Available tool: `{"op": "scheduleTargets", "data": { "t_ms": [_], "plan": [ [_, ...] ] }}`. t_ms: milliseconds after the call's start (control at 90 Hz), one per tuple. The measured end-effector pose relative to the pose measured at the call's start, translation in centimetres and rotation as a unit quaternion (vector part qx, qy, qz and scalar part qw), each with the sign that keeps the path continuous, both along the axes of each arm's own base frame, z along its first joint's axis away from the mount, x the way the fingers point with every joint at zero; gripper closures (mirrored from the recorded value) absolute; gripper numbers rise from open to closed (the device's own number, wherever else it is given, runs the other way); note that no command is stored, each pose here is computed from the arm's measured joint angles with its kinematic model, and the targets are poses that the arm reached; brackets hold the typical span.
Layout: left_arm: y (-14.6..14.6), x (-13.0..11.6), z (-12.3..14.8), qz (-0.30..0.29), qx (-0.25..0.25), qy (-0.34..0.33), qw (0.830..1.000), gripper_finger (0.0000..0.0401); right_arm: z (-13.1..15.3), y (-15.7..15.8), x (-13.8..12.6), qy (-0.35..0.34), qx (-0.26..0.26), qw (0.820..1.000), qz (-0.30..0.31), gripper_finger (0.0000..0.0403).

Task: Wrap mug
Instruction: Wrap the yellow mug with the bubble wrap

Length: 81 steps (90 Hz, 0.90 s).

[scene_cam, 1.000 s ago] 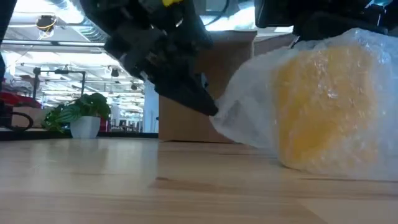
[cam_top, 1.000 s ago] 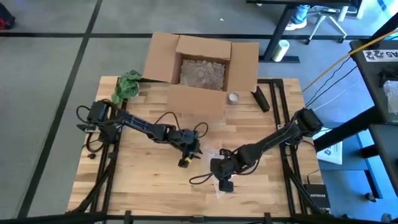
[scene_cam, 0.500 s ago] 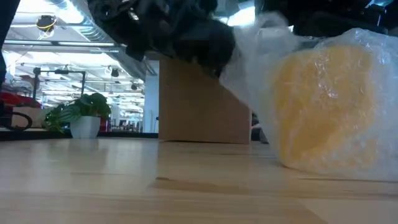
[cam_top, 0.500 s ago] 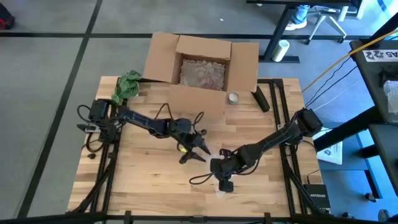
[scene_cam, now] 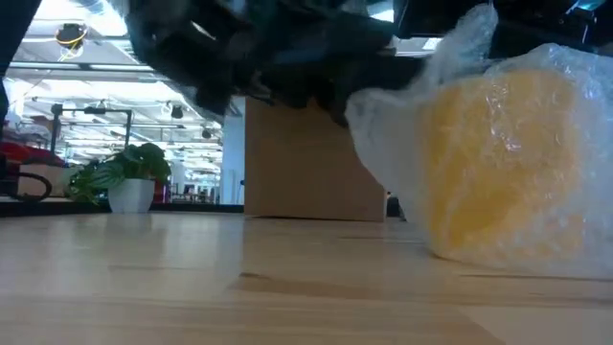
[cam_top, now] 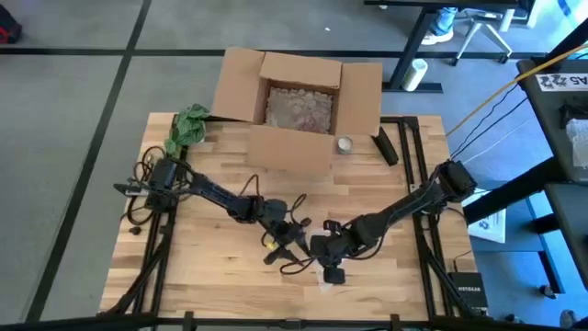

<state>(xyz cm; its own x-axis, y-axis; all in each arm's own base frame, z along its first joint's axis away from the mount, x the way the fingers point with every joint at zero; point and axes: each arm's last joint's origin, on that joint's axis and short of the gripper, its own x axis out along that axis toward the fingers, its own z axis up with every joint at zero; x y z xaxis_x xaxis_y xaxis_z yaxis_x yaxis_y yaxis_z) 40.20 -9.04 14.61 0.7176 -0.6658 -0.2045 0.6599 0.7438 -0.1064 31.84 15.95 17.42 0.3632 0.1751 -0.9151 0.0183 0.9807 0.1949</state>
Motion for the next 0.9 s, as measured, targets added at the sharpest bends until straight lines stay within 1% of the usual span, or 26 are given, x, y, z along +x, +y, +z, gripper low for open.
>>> {"op": "scheduleTargets", "data": {
  "t_ms": [111,256,344,522,611,678,733,833,900],
  "plan": [
    [-0.3,1.5,0.4,-0.005,0.003,-0.02,1.0,0.0257,0.0,0.0,0.0,-0.002,0.0,1.0,0.002,0.0403],
    [-0.4,2.3,1.0,-0.012,0.012,-0.019,1.0,0.0257,0.0,0.1,0.0,-0.004,-0.002,1.0,0.006,0.0403],
    [-0.3,2.1,1.4,-0.012,0.019,0.005,1.0,0.0257,0.0,0.1,0.0,-0.005,-0.001,1.0,0.006,0.0403],
    [0.6,1.2,2.7,-0.006,0.038,0.079,0.996,0.0257,0.1,0.0,0.1,-0.005,0.002,1.0,0.0,0.0403],
    [1.0,0.5,3.5,0.001,0.046,0.101,0.994,0.0257,0.1,0.0,0.1,-0.005,0.001,1.0,0.0,0.0403],
    [1.2,0.1,4.4,0.022,0.065,0.102,0.992,0.0257,0.1,0.0,0.1,-0.005,0.001,1.0,0.0,0.0403],
    [1.5,-0.4,5.1,0.054,0.093,0.112,0.988,0.0257,0.0,0.0,0.1,-0.004,0.001,1.0,-0.001,0.0403],
    [2.1,-1.3,5.6,0.119,0.147,0.144,0.971,0.0255,0.0,0.0,0.1,-0.003,0.0,1.0,-0.001,0.0403],
    [2.5,-1.6,5.4,0.143,0.164,0.169,0.961,0.0251,0.0,0.0,0.1,-0.003,0.0,1.0,-0.001,0.0403]
  ]
}}
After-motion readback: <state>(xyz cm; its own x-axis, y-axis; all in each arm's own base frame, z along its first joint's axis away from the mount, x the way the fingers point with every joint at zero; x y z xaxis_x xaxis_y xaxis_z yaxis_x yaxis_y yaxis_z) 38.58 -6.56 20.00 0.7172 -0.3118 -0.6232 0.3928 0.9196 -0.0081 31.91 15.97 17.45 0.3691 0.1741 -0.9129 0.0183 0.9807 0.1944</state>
